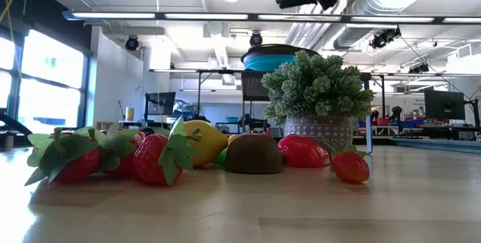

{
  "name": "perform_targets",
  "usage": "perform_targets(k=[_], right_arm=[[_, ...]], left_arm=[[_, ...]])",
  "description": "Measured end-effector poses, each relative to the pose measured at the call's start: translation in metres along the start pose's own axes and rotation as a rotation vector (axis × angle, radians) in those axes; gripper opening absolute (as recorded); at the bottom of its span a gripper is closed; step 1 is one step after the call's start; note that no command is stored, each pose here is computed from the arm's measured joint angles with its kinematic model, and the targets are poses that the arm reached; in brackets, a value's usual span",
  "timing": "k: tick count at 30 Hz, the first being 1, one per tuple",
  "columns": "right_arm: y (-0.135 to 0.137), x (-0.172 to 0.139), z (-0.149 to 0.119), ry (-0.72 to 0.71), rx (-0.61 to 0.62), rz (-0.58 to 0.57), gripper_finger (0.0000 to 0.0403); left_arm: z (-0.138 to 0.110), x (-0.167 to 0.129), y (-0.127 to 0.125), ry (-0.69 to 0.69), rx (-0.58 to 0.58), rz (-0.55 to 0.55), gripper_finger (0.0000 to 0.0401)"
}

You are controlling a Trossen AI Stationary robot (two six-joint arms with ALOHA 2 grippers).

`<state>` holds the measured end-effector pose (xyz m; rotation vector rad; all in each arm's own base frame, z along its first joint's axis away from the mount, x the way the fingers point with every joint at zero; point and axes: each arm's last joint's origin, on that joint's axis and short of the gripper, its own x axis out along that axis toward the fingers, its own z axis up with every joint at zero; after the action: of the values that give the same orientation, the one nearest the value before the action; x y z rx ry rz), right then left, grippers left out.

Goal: Pick & Place Fruit
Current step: Put the red strawberry into the blue strainer bowl

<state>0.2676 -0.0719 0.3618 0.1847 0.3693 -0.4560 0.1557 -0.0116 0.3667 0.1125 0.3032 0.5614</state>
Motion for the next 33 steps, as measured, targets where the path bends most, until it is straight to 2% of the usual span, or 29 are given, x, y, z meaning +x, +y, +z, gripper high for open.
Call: perform_targets(k=[6,13,19,28,33], right_arm=[[0.020,-0.004,0.000,-0.034,-0.004,0.063,0.0068],[0.049,-0.013,-0.005,-0.057,0.048,0.064,0.0048],[0.075,-0.025,-0.012,-0.063,0.021,0.098,0.0032],[0.108,-0.045,-0.023,-0.075,-0.025,0.143,0.0017],[0.125,-0.058,-0.031,-0.053,0.032,0.220,0.0016]], left_arm=[[0.000,0.000,-0.002,0.003,0.000,-0.060,0.0000],[0.000,0.000,-0.004,0.007,-0.001,-0.124,0.0000],[0.000,0.000,-0.004,0.008,-0.003,-0.154,0.0000],[0.000,-0.001,-0.007,0.031,-0.139,-0.249,0.0000],[-0.001,0.001,-0.010,0.058,-0.224,-0.280,0.0000]])
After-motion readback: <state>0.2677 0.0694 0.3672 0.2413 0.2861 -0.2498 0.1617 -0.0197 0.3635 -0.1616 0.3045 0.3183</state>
